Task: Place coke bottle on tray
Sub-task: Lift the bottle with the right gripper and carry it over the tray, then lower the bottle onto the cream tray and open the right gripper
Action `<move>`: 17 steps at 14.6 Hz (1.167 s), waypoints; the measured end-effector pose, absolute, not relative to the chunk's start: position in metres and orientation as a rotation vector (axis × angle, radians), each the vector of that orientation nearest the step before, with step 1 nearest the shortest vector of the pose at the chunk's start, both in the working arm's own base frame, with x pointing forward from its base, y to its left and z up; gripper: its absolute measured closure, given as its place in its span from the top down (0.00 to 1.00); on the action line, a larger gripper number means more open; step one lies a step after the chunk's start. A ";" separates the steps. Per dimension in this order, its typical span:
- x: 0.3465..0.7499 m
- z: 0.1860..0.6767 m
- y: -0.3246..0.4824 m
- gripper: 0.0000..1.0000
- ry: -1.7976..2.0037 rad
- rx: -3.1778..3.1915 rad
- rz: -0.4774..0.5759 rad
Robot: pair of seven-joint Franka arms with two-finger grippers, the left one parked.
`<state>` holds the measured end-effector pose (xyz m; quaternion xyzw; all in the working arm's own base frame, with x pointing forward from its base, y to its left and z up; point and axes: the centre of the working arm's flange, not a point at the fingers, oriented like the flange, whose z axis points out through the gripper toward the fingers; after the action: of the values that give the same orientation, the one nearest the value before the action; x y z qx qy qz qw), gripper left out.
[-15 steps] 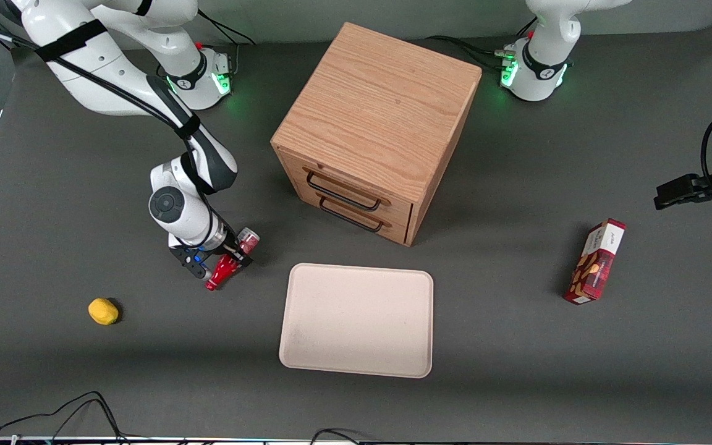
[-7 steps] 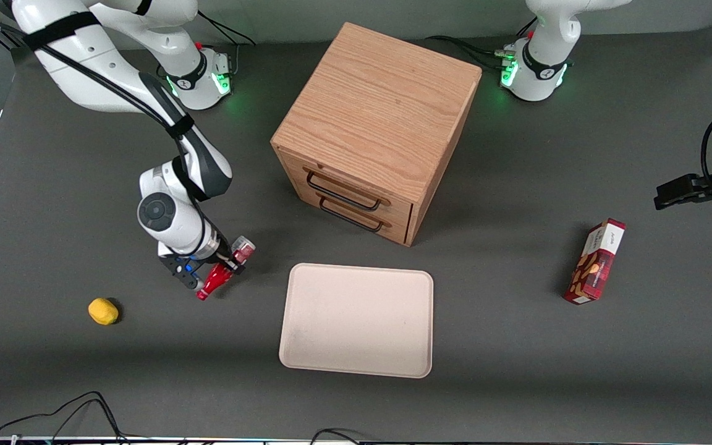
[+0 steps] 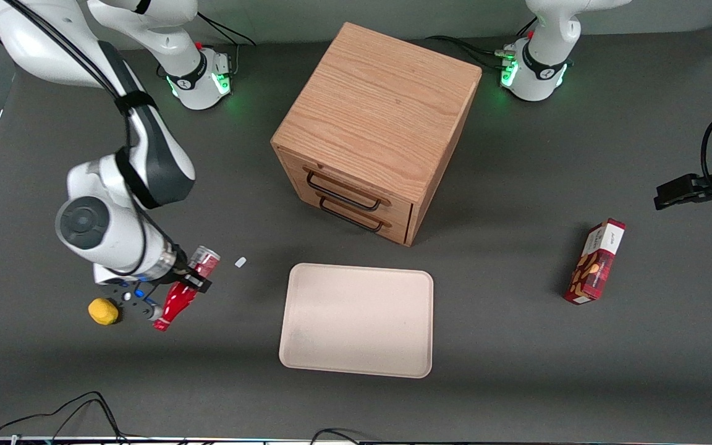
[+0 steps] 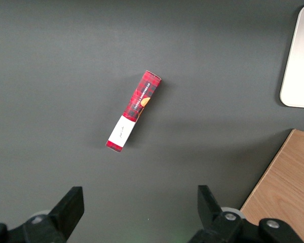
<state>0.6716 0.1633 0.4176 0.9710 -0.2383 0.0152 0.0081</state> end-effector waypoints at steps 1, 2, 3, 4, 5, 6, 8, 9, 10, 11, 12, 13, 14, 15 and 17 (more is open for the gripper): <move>0.675 0.437 0.170 0.54 -0.692 3.058 0.065; 0.679 0.452 0.181 0.54 -0.644 3.079 0.082; 0.682 0.463 0.197 0.54 -0.590 3.104 0.101; 0.685 0.469 0.218 0.54 -0.545 3.130 0.125; 0.688 0.468 0.241 0.54 -0.504 3.153 0.139; 0.690 0.462 0.264 0.54 -0.459 3.175 0.143; 0.694 0.435 0.303 0.54 -0.327 3.215 0.147; 0.697 0.415 0.313 0.54 -0.240 3.229 0.143; 0.702 0.392 0.316 0.54 -0.158 3.237 0.135; 0.708 0.369 0.316 0.54 -0.105 3.243 0.130; 0.713 0.344 0.316 0.54 -0.075 3.249 0.122; 0.715 0.319 0.318 0.54 -0.056 3.253 0.108; 0.716 0.295 0.320 0.54 -0.042 3.256 0.090; 0.716 0.275 0.322 0.54 -0.027 3.257 0.072; 0.715 0.244 0.325 0.54 -0.015 3.260 0.047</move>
<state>0.7148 0.3249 0.2442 0.9981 -0.0047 0.0143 -0.0593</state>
